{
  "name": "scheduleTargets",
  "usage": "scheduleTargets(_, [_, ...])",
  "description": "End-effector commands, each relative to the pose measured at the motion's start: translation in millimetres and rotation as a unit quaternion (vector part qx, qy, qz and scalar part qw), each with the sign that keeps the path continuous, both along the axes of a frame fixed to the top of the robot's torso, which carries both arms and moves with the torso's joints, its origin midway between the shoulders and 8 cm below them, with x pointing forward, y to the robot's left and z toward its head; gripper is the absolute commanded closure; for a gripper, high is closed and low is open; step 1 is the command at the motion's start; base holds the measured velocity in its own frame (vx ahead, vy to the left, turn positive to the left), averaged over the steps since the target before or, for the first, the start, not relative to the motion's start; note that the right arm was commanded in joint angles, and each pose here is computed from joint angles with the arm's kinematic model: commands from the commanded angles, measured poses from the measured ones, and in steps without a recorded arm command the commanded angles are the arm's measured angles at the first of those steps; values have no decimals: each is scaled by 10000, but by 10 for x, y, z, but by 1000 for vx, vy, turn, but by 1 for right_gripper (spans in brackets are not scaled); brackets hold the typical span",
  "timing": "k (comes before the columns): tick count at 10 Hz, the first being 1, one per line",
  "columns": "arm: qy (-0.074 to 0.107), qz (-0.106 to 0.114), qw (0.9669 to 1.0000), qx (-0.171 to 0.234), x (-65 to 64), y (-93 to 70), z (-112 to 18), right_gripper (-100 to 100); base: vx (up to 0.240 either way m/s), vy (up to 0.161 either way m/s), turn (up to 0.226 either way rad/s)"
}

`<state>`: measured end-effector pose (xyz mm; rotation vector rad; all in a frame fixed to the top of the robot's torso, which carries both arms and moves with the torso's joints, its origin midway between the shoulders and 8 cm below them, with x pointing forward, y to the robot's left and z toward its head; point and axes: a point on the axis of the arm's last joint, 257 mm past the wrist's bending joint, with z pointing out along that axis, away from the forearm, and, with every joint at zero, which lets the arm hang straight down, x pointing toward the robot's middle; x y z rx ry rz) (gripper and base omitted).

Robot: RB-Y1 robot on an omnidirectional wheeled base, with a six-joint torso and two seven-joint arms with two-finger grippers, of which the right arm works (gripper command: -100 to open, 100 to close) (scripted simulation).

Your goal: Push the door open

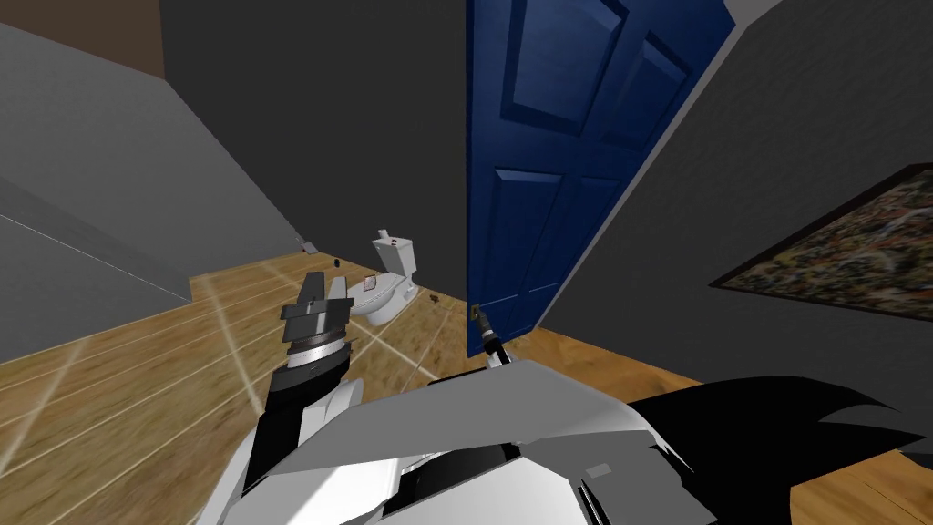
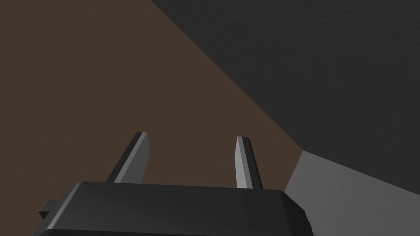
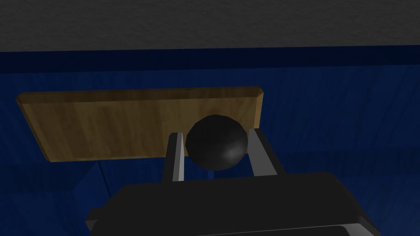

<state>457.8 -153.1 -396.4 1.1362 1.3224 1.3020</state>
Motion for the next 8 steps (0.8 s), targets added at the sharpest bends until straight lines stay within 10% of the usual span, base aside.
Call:
scheduleTargets(1, [-29, -113, 9999, 53, 39, -51, 49, 100, 170, 98, -56])
scheduleTargets(8, [-33, -610, 9981, -41, 111, -560, 38, 100, 186, 105, -63])
